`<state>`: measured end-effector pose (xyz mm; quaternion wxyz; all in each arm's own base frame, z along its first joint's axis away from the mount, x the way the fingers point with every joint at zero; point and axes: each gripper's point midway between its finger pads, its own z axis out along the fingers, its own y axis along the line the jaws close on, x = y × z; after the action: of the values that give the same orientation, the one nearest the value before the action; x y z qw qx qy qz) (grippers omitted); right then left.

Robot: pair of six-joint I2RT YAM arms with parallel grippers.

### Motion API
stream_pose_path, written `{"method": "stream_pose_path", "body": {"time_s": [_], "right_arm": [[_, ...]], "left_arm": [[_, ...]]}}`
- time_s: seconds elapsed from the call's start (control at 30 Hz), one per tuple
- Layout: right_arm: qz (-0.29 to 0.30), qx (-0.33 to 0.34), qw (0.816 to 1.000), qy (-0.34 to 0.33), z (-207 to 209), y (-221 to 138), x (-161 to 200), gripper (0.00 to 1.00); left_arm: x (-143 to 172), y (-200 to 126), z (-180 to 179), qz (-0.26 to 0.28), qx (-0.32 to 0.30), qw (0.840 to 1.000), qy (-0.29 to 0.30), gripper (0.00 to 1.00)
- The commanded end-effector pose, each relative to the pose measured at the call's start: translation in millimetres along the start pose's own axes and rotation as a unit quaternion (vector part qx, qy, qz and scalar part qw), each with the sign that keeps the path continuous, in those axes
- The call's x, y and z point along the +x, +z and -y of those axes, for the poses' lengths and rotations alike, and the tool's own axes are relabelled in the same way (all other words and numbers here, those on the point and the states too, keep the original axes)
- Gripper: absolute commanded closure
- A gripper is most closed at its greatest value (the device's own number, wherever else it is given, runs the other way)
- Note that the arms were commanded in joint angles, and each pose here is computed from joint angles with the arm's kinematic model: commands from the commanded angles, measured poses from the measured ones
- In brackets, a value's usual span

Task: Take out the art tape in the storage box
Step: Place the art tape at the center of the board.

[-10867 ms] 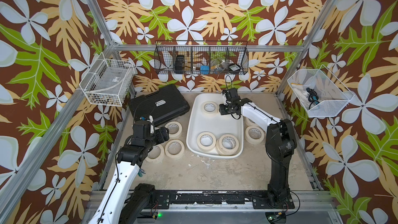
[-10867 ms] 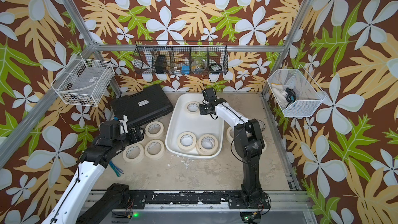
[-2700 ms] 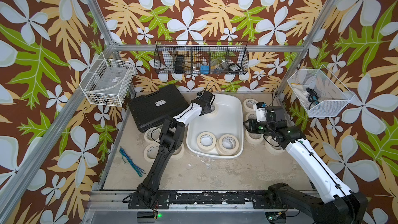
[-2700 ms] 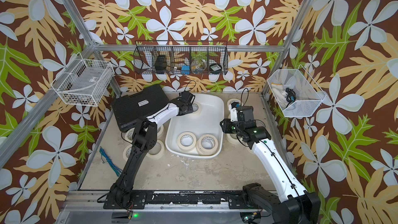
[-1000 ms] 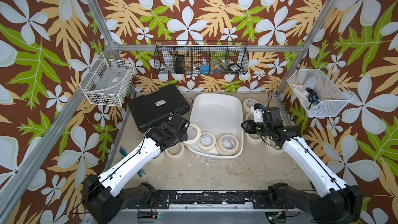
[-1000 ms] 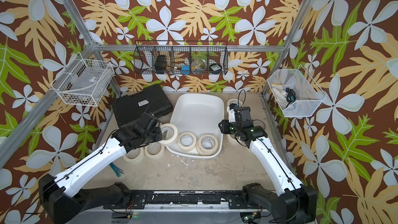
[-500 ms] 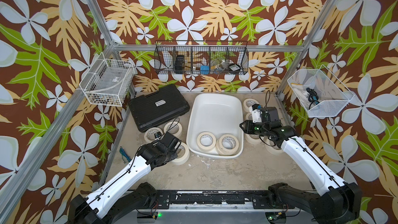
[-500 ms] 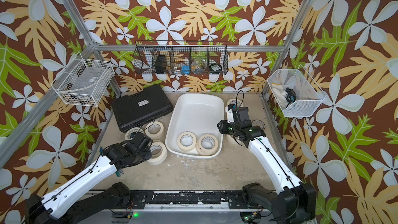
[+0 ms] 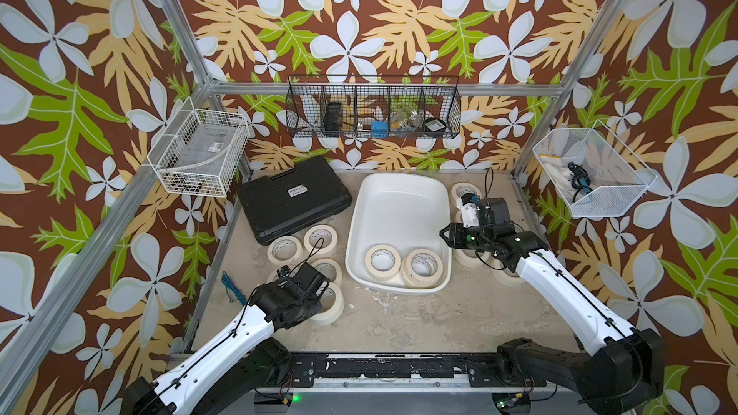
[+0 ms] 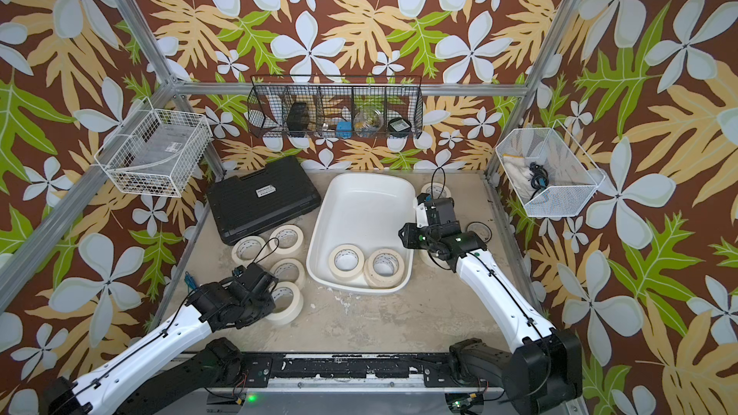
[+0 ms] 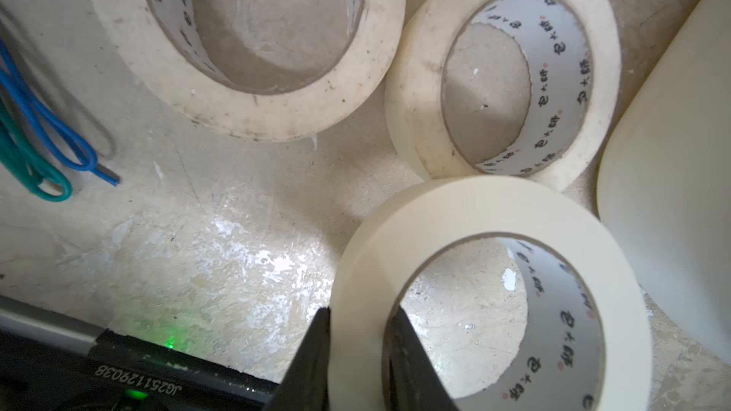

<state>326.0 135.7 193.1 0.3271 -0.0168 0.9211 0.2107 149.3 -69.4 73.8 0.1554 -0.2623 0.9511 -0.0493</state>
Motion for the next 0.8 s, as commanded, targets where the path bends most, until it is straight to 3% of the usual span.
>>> {"method": "stream_pose_path", "body": {"time_s": [0.0,0.07,0.4,0.77], "right_arm": [[0.01,0.001,1.0,-0.002,-3.6,1.0,-5.5,0.59],[0.008,0.001,1.0,-0.004,-4.6,2.5,-4.6,0.59],[0.003,0.003,1.0,-0.006,-7.2,7.6,-3.4,0.59],[0.005,0.003,1.0,-0.009,-8.0,6.1,-3.3,0.59]], "left_arm": [[6.3,7.4,-4.1,-0.011,-0.007,1.0,-0.003,0.93],[10.4,7.8,-2.7,-0.021,-0.004,1.0,0.003,0.97],[12.1,-15.9,27.5,0.002,0.034,0.999,0.03,0.98],[22.9,12.3,18.2,0.002,-0.001,0.999,0.046,0.98]]}}
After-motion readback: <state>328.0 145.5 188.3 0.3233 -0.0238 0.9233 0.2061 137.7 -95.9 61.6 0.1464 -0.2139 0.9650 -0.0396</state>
